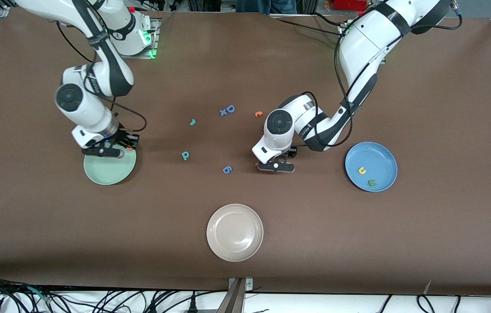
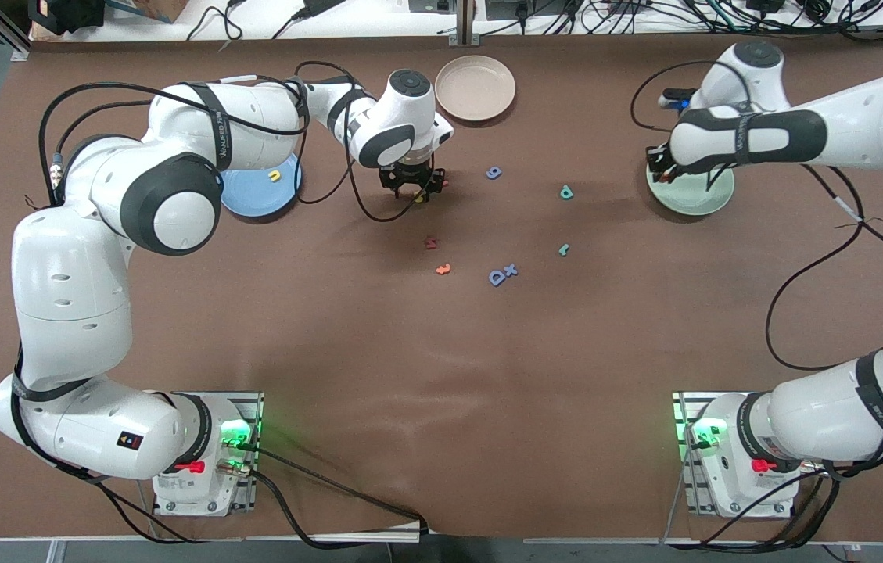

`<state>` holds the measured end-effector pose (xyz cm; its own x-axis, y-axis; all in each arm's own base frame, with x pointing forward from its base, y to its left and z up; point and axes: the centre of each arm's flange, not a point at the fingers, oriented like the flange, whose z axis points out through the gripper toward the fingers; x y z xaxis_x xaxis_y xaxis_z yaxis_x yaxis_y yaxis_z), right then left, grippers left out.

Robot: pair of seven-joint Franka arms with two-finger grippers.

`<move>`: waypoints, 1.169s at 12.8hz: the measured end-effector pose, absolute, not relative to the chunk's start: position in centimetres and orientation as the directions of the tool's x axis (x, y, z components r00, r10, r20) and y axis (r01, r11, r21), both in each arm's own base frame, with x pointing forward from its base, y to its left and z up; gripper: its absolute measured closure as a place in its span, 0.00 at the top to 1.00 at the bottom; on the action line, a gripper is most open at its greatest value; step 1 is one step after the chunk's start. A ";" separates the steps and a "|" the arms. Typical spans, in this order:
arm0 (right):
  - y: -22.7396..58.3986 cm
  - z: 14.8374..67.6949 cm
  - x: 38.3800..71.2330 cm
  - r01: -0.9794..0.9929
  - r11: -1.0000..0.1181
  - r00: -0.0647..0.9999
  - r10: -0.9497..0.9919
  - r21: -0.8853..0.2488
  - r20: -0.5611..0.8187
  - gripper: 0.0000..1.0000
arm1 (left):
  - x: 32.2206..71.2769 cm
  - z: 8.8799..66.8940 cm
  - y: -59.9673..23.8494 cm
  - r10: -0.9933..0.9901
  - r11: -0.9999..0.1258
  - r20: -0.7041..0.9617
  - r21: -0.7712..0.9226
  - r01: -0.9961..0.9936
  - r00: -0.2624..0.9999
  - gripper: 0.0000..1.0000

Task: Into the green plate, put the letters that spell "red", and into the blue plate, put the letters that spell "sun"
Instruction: 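Carry the orange e to the green plate while the left gripper reaches, then place the yellow u on the blue plate while the right gripper reaches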

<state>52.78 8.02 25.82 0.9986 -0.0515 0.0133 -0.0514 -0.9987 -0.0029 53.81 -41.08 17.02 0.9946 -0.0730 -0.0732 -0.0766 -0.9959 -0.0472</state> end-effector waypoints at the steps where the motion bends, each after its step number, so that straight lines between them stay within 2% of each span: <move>1: 6.5 26.1 53.0 -0.034 -0.999 0.999 -0.034 0.002 0.014 0.29 | 53.9 17.1 -41.0 -0.072 -0.996 -0.072 -0.047 -0.075 0.995 0.67; 4: 2.5 25.7 53.9 -0.028 -1.000 1.000 -0.027 0.008 0.013 0.29 | 54.0 17.4 -41.3 -0.064 -0.997 -0.066 -0.041 -0.067 0.996 0.31; 5: 2.0 25.7 54.6 -0.032 -0.999 0.999 -0.032 0.007 0.020 0.36 | 54.0 17.4 -41.3 -0.053 -0.998 -0.066 -0.042 -0.056 0.996 0.22; 8: 2.6 26.6 56.3 -0.023 -1.000 0.998 -0.023 0.000 0.050 0.67 | 54.2 17.5 -41.1 -0.007 -0.999 -0.075 -0.036 -0.009 0.997 0.22; 11: 5.5 27.0 56.4 -0.028 -1.000 0.998 -0.029 -0.007 0.059 0.99 | 55.8 18.3 -39.1 0.020 -0.997 -0.093 -0.072 0.013 0.995 0.22; 15: 13.6 26.7 57.4 -0.179 -0.983 0.981 -0.182 -0.041 0.068 0.99 | 60.9 21.9 -31.1 -0.074 -0.985 -0.176 -0.139 -0.099 0.982 0.22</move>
<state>57.40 13.57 26.73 0.9810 -0.1816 0.0677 -0.1792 -0.9830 -0.0407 60.93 -31.11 21.93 0.9816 -0.0736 -0.1764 -0.0987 -0.9854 -0.1386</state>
